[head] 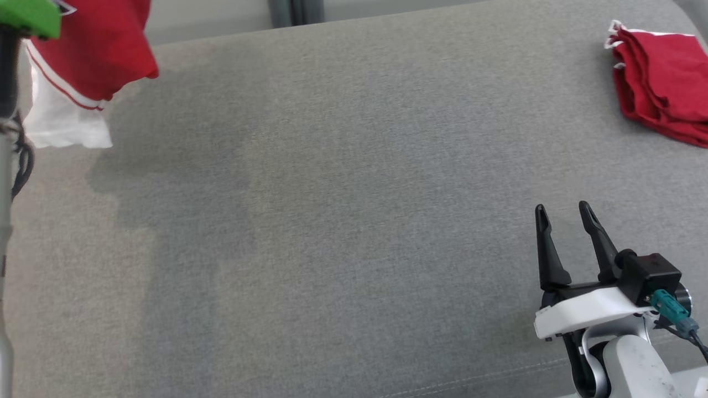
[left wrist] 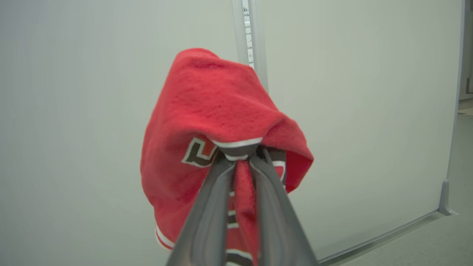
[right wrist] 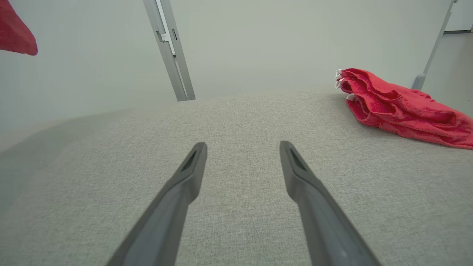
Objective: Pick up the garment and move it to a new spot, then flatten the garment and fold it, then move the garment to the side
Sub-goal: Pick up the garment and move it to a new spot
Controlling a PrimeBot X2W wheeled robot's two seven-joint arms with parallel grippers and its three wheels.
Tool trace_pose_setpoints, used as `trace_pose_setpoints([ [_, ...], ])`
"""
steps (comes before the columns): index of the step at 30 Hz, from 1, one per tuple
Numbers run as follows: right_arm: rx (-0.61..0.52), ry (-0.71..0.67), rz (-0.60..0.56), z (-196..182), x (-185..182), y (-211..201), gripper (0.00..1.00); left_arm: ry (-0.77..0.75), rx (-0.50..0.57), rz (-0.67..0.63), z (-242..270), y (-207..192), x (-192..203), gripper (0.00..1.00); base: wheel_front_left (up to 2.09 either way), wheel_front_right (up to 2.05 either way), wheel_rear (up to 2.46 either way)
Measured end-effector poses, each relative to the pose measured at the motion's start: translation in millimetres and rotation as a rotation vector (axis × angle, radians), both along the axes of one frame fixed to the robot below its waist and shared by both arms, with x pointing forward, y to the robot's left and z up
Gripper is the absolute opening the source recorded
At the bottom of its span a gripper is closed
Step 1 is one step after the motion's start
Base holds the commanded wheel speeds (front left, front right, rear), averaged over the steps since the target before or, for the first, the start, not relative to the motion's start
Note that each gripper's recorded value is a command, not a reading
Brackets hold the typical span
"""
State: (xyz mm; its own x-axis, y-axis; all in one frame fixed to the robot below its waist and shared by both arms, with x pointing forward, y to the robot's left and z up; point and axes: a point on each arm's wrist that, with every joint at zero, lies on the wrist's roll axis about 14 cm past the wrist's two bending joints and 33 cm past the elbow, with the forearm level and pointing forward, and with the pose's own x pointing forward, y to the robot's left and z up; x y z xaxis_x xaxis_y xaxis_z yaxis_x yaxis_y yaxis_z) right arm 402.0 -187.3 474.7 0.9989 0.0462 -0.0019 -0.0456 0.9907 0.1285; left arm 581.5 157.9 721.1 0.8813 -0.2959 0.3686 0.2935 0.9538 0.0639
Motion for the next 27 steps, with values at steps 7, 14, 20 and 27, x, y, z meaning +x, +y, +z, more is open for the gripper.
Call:
trace_pose_setpoints([
  [7,0.014,-0.004,-0.096,4,-22,-27,1.00,-0.094,0.010,-0.290,45,-122,-29,0.00,0.00,0.00,0.00],
  [14,0.019,-0.020,-0.179,12,-40,-52,1.00,-0.045,-0.009,-0.517,24,-216,-58,0.00,0.00,0.00,0.00],
  [20,0.034,-0.010,-0.205,9,-44,-58,1.00,0.178,-0.020,-0.581,-69,-247,-67,0.00,0.00,0.00,0.00],
  [27,0.052,0.008,-0.182,2,-37,-50,1.00,0.455,-0.033,-0.537,-189,-238,-84,0.00,0.00,0.00,0.00],
])
